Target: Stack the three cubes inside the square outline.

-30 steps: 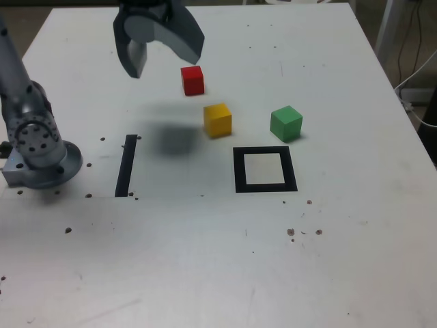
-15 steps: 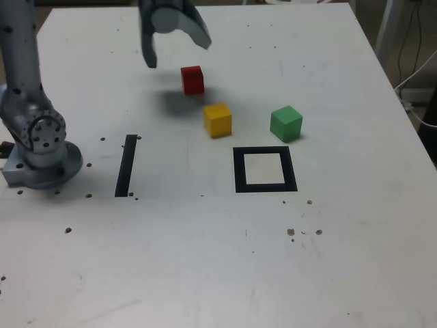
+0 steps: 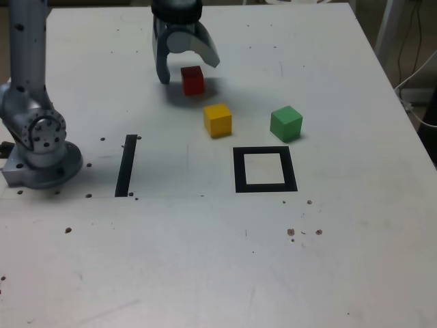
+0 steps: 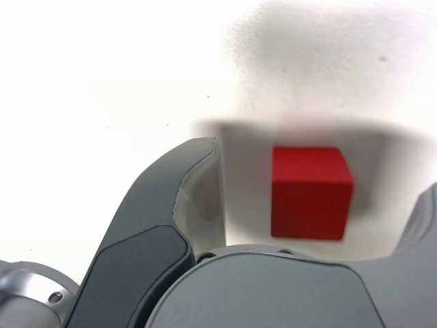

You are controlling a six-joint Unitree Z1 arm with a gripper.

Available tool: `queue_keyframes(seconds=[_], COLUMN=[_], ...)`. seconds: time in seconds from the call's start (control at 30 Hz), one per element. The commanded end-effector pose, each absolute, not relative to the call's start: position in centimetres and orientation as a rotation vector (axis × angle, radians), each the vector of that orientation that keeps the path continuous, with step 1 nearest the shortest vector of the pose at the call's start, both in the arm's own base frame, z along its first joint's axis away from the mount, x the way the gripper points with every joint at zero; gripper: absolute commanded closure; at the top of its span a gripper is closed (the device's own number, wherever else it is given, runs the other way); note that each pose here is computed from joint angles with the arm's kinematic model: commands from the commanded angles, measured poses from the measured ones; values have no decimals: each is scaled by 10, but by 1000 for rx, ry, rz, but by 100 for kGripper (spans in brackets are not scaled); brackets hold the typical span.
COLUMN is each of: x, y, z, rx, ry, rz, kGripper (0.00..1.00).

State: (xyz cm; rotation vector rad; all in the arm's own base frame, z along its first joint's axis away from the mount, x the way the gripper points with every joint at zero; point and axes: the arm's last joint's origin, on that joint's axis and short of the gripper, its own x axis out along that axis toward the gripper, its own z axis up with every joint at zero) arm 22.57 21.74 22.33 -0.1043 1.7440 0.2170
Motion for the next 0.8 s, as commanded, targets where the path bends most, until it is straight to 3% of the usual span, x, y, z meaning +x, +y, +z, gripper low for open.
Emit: queue_keyframes(seconds=[0.0, 0.2, 0.77], x=[226, 227, 238], y=[219, 214, 204], z=[216, 210, 216], rx=[-110, -100, -52], ry=[1757, 1764, 1691], rz=[219, 220, 232], kGripper=[12, 21, 52])
